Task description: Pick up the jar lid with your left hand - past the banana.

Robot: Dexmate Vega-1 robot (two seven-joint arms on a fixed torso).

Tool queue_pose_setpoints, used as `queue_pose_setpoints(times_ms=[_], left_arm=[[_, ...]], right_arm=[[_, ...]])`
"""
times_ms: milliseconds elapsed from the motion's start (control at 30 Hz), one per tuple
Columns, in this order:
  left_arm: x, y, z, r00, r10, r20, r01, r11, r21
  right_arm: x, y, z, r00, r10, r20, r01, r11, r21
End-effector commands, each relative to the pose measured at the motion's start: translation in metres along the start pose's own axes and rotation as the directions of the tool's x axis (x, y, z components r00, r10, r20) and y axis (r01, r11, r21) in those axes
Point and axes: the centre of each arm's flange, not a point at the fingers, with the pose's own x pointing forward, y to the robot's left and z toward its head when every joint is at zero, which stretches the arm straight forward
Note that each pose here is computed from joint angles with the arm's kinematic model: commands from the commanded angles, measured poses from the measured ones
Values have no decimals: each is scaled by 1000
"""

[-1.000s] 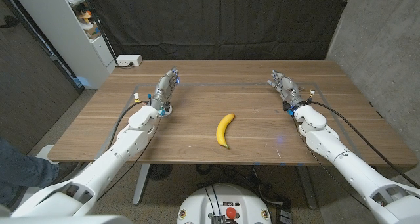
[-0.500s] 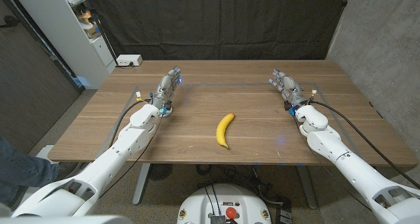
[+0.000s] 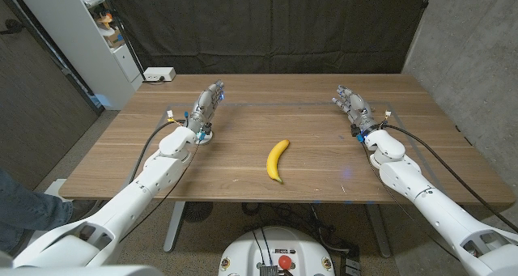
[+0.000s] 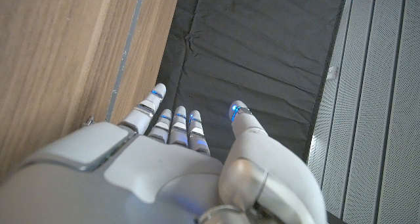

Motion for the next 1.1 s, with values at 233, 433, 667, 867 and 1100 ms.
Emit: queue_pose_setpoints(times_ms=[233,433,667,867,1100], left_arm=[[-16,7,24,999,-27,37,23,995,94],[-23,13,32,999,-31,41,25,990,137],[-30,21,40,999,-25,48,16,986,166],[-35,22,47,998,-34,49,24,979,201],[-40,25,57,998,-31,53,17,966,258]], right_arm=[[-7,-1,3,1000,-7,-1,7,1000,-23],[-9,-2,3,1000,-16,-4,16,1000,-25],[-10,-2,5,1000,-18,2,18,999,-33],[-10,-2,9,1000,-18,15,18,999,-37],[-12,-5,8,1000,-25,13,26,999,-39]])
